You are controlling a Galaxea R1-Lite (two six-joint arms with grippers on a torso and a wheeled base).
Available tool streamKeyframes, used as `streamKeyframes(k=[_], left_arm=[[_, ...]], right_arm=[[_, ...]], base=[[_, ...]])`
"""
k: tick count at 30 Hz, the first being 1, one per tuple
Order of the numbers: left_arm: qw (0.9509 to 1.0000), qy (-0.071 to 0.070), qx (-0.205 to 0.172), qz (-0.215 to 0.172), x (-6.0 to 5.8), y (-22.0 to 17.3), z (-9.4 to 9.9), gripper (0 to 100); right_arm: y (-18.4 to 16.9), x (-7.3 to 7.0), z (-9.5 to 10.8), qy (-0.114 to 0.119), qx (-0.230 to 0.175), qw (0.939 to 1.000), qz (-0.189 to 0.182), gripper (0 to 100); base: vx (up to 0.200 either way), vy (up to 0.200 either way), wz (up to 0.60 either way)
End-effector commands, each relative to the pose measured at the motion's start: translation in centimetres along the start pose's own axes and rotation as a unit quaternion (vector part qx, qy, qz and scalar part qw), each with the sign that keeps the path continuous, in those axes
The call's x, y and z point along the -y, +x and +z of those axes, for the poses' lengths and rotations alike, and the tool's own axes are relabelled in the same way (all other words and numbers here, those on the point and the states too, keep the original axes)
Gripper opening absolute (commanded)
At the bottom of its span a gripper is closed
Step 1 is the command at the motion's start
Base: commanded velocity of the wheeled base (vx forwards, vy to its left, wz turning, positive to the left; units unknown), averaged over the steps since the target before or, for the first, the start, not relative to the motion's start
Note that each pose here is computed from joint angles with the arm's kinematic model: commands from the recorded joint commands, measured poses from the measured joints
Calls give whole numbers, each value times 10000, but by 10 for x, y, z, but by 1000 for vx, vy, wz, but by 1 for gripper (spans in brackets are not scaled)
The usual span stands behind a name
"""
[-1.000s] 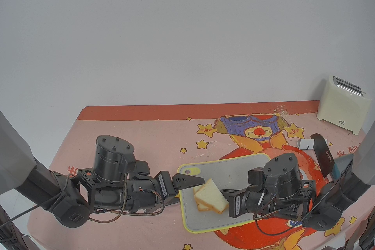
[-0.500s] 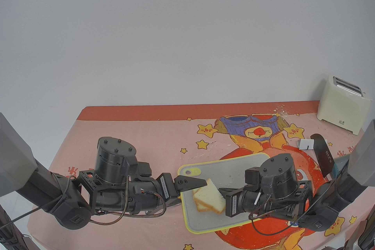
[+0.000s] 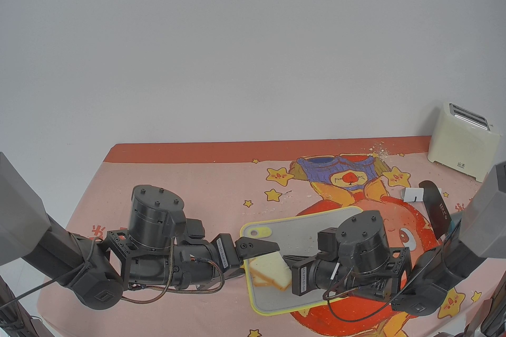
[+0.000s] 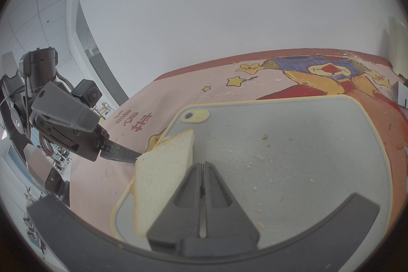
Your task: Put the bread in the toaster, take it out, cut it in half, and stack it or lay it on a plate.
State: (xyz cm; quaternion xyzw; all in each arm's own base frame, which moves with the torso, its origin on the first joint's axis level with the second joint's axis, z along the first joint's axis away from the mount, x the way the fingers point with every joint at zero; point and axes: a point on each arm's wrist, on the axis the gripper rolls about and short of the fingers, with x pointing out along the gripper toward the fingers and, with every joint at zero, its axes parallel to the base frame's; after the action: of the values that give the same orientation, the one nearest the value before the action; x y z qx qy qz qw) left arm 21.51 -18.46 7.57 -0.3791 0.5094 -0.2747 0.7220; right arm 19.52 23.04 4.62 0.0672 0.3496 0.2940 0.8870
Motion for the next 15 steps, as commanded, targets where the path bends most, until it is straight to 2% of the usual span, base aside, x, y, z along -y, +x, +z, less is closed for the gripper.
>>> streamKeyframes(k=[1, 15], left_arm=[[10000, -21, 1, 26, -1, 0, 0, 100], [10000, 16, 33, -59, 3, -4, 0, 100]], right_arm=[[8, -5, -7, -71, -129, 9999, 38, 0], [6, -9, -6, -79, -99, 9999, 118, 0]], base=[[0, 0, 0], [0, 0, 0]])
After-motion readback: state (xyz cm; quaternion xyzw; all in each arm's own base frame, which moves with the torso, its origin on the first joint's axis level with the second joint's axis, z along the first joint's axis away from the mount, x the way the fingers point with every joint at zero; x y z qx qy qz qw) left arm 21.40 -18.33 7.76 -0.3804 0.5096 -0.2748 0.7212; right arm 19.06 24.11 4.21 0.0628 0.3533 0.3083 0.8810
